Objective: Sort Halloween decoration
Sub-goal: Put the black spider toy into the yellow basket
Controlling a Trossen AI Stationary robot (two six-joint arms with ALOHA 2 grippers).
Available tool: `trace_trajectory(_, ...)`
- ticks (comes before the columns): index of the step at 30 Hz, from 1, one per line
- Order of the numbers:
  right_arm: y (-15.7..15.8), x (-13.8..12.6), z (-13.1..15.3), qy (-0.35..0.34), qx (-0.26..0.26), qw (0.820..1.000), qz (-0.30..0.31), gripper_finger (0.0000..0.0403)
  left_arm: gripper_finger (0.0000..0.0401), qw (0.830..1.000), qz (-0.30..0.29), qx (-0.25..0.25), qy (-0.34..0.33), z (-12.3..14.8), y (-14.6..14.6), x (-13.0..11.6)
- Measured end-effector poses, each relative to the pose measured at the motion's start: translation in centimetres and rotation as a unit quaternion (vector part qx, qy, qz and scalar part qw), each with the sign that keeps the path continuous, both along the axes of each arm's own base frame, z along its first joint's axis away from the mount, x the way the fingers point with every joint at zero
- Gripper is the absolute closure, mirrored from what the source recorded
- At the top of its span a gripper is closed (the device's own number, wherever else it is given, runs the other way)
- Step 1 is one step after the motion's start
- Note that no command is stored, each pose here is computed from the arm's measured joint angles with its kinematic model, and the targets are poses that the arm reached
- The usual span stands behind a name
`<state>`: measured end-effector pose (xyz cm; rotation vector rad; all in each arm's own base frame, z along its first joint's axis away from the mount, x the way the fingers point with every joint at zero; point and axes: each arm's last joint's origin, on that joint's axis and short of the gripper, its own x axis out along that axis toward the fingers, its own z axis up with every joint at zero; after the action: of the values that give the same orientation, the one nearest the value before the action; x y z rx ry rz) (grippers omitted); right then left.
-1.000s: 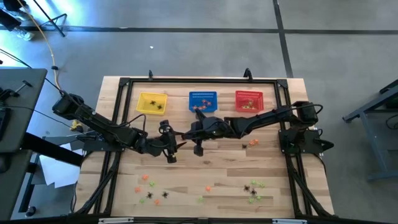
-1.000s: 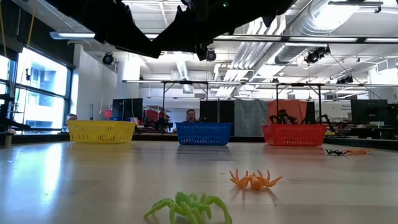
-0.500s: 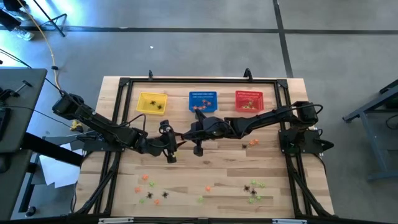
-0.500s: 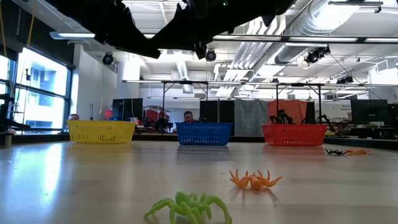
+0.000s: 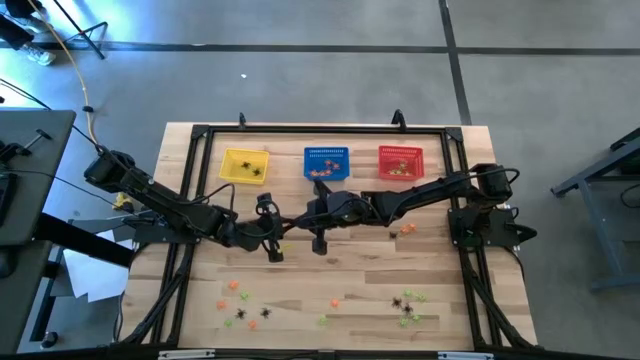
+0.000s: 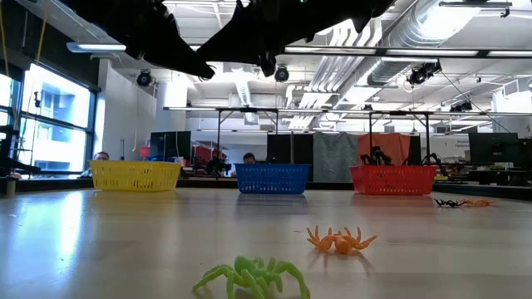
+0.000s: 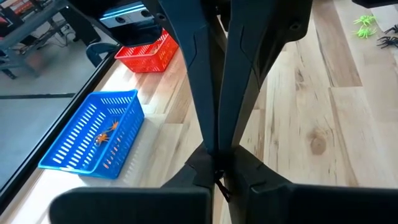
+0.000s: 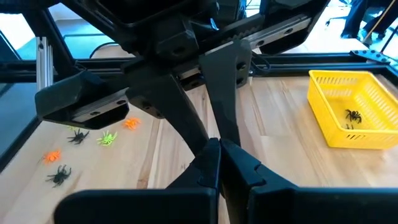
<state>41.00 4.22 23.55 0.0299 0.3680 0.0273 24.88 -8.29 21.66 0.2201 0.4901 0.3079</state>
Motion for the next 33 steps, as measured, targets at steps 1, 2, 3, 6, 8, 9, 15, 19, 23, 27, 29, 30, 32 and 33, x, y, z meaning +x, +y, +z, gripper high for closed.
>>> trace_trajectory(1, 0.0, 0.0, 0.0, 0.000, 0.004, 1.000, -0.002, 0.0403, 0.0399, 1.000, 0.000, 0.000, 0.000, 0.0, 0.0, 0.0)
trace_trajectory(2, 0.0, 0.0, 0.0, 0.000, 0.009, 1.000, -0.004, 0.0403, 0.0399, 1.000, 0.000, 0.000, 0.000, 0.0, 0.0, 0.0)
trace_trajectory(3, 0.0, 0.0, 0.0, 0.000, 0.013, 1.000, -0.005, 0.0402, 0.0399, 1.000, 0.000, 0.000, 0.000, 0.0, 0.0, 0.0)
trace_trajectory(6, 0.0, 0.0, 0.0, 0.001, 0.018, 1.000, -0.001, 0.0393, 0.0400, 1.000, 0.000, 0.000, 0.000, 0.0, 0.0, 0.0)
trace_trajectory(8, 0.1, 0.0, 0.0, 0.002, 0.020, 1.000, 0.005, 0.0378, 0.0400, 1.000, 0.000, 0.001, 0.000, 0.0, 0.0, 0.0)
trace_trajectory(9, 0.1, 0.0, 0.0, 0.002, 0.020, 1.000, 0.005, 0.0368, 0.0400, 1.000, 0.000, 0.001, 0.000, 0.0, 0.0, 0.0)
trace_trajectory(15, 0.1, 0.0, -0.1, 0.004, 0.020, 1.000, 0.006, 0.0302, 0.0400, 1.000, 0.000, 0.000, 0.001, 0.0, 0.0, 0.0)
trace_trajectory(19, 0.0, -0.8, 0.7, 0.019, 0.016, 1.000, 0.000, 0.0269, 0.0401, 1.000, 0.001, -0.002, -0.001, 0.0, 0.0, 0.0)
trace_trajectory(23, -0.3, -2.6, 2.9, 0.043, 0.018, 0.999, -0.018, 0.0256, 0.0401, 1.000, 0.004, -0.005, 0.000, 0.0, 0.0, 0.0)
trace_trajectory(27, -0.7, -5.0, 4.5, 0.085, 0.042, 0.994, -0.057, 0.0258, 0.0401, 0.999, 0.036, 0.024, 0.017, 0.1, 0.6, -0.7)
trace_trajectory(29, -0.7, -6.1, 5.0, 0.110, 0.061, 0.989, -0.072, 0.0260, 0.0401, 0.994, 0.084, 0.058, 0.034, 0.4, 1.6, -1.6)
trace_trajectory(30, -0.7, -6.7, 5.1, 0.128, 0.070, 0.986, -0.080, 0.0261, 0.0401, 0.990, 0.113, 0.073, 0.045, 0.6, 2.3, -2.4)
trace_trajectory(32, -0.7, -7.7, 5.2, 0.164, 0.085, 0.978, -0.093, 0.0260, 0.0401, 0.982, 0.166, 0.080, 0.050, 1.3, 3.7, -3.7)
trace_trajectory(33, -0.6, -8.1, 5.1, 0.181, 0.093, 0.974, -0.101, 0.0260, 0.0401, 0.977, 0.188, 0.078, 0.059, 1.6, 4.5, -4.6)
